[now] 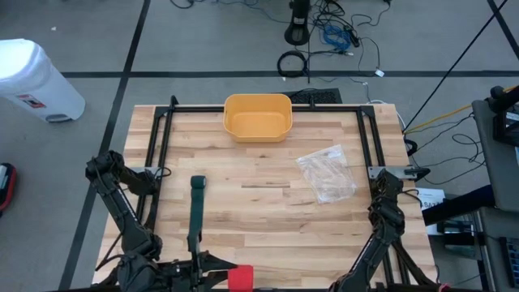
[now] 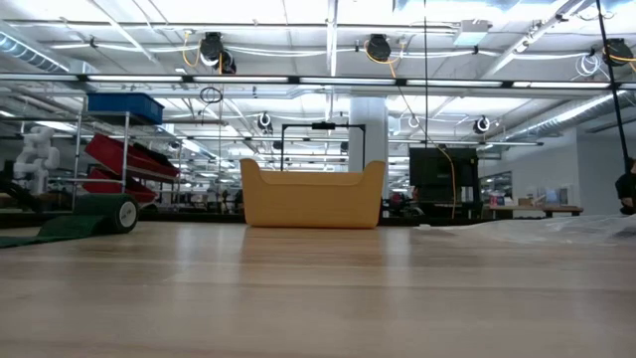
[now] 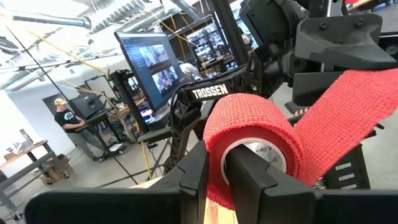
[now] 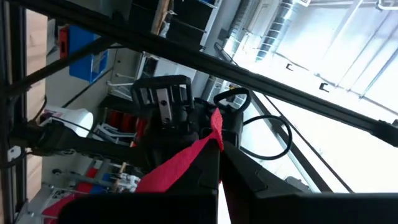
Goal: Roll bandage
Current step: Roll the red bandage
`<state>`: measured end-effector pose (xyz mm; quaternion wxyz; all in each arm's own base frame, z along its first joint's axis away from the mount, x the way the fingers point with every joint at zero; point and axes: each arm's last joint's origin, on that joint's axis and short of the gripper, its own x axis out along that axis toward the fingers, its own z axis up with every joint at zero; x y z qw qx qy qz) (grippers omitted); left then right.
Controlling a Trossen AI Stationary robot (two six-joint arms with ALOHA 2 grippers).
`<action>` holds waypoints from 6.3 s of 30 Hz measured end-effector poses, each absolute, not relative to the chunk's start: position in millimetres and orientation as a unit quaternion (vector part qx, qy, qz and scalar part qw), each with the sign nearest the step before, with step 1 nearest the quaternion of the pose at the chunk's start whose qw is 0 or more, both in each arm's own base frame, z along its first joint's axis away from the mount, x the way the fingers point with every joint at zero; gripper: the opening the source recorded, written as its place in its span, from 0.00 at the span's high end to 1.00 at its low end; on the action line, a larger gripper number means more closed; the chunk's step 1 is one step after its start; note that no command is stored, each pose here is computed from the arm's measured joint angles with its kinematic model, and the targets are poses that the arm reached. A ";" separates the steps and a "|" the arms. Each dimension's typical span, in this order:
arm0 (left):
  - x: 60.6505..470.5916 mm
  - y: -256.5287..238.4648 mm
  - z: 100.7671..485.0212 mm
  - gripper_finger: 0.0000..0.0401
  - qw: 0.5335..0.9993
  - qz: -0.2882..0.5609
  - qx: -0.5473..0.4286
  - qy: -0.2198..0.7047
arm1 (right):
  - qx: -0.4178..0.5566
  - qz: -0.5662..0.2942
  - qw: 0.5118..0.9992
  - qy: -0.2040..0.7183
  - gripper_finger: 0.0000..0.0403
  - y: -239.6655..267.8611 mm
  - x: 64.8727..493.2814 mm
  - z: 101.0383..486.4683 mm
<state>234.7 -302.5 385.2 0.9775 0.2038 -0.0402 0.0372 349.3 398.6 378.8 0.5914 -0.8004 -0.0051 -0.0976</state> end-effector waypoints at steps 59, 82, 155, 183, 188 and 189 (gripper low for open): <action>236.7 -300.9 381.0 0.85 0.977 0.048 0.209 -0.023 | -0.574 -0.125 0.808 0.043 1.00 300.7 366.9 445.7; 235.0 -302.2 381.0 0.86 0.977 0.047 0.209 -0.023 | -0.523 -0.151 0.831 0.116 1.00 298.8 364.9 428.2; 232.8 -309.8 370.2 0.86 0.945 -0.044 0.323 -0.016 | -0.370 -0.073 0.909 0.176 0.79 331.8 319.2 389.1; 230.9 -311.1 366.9 0.86 0.846 -0.047 0.530 -0.017 | -0.381 -0.011 0.913 0.147 0.79 335.2 327.6 396.4; 229.2 -312.4 366.9 0.86 0.819 -0.048 0.571 -0.021 | -0.454 0.005 0.876 0.164 0.79 345.8 331.4 377.0; 228.9 -312.6 366.9 0.86 0.815 -0.049 0.577 -0.021 | -0.459 0.005 0.873 0.164 0.79 347.8 333.1 373.5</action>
